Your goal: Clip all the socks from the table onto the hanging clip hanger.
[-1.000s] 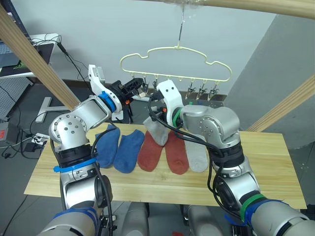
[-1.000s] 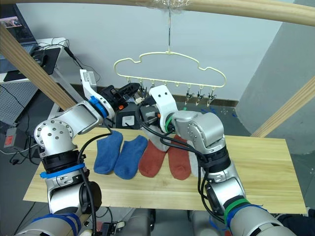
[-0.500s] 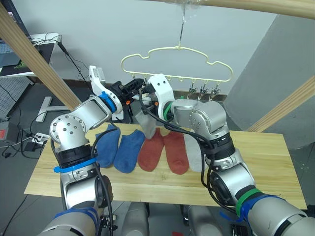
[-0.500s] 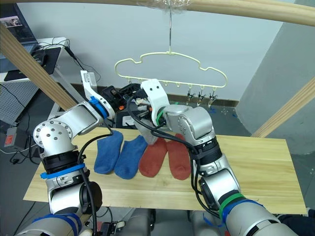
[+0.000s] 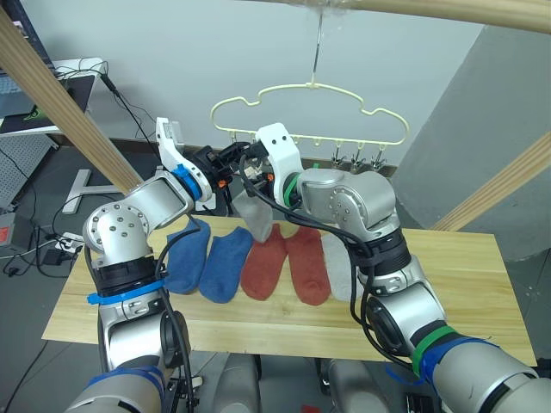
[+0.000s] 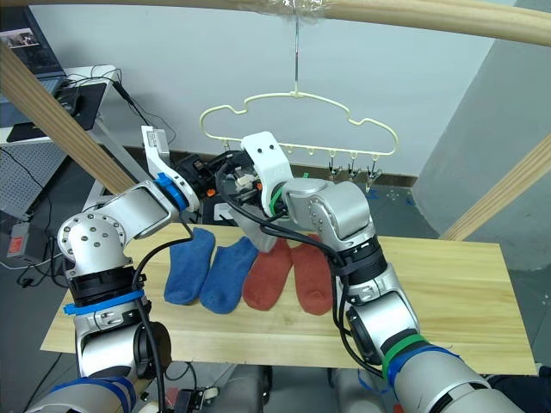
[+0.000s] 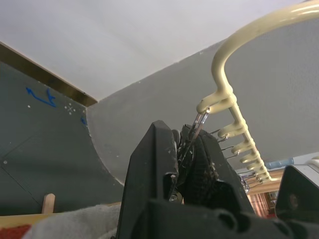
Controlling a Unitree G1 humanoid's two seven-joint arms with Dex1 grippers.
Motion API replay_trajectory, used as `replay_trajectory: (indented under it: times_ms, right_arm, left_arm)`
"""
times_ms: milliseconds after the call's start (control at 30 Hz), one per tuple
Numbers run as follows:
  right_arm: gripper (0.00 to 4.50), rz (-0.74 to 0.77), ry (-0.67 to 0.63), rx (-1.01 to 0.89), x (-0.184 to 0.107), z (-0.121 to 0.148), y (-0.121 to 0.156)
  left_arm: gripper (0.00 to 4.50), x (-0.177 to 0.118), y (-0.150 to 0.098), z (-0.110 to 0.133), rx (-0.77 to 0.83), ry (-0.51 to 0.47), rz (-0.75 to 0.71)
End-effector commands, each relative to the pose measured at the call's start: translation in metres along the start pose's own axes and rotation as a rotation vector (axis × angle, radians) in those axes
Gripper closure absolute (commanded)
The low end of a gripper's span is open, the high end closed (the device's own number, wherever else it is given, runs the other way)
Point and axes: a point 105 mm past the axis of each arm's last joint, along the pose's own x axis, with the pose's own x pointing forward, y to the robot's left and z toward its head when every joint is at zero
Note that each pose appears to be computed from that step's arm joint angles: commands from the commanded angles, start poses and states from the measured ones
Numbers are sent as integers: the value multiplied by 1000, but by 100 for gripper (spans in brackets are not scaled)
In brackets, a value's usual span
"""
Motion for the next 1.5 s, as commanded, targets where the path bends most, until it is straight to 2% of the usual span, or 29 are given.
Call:
replay_trajectory:
  times_ms: [33, 967, 1500]
  right_arm:
    - [365, 32, -48, -31, -6, 13, 10]
    - [365, -3, -40, -26, -11, 12, 3]
    - [365, 4, -69, -25, -9, 25, 6]
  left_arm:
    - [428, -3, -1, 13, 12, -44, -8]
    - [428, -3, -1, 12, 27, -45, -9]
    - [428, -1, -2, 7, 19, -42, -14]
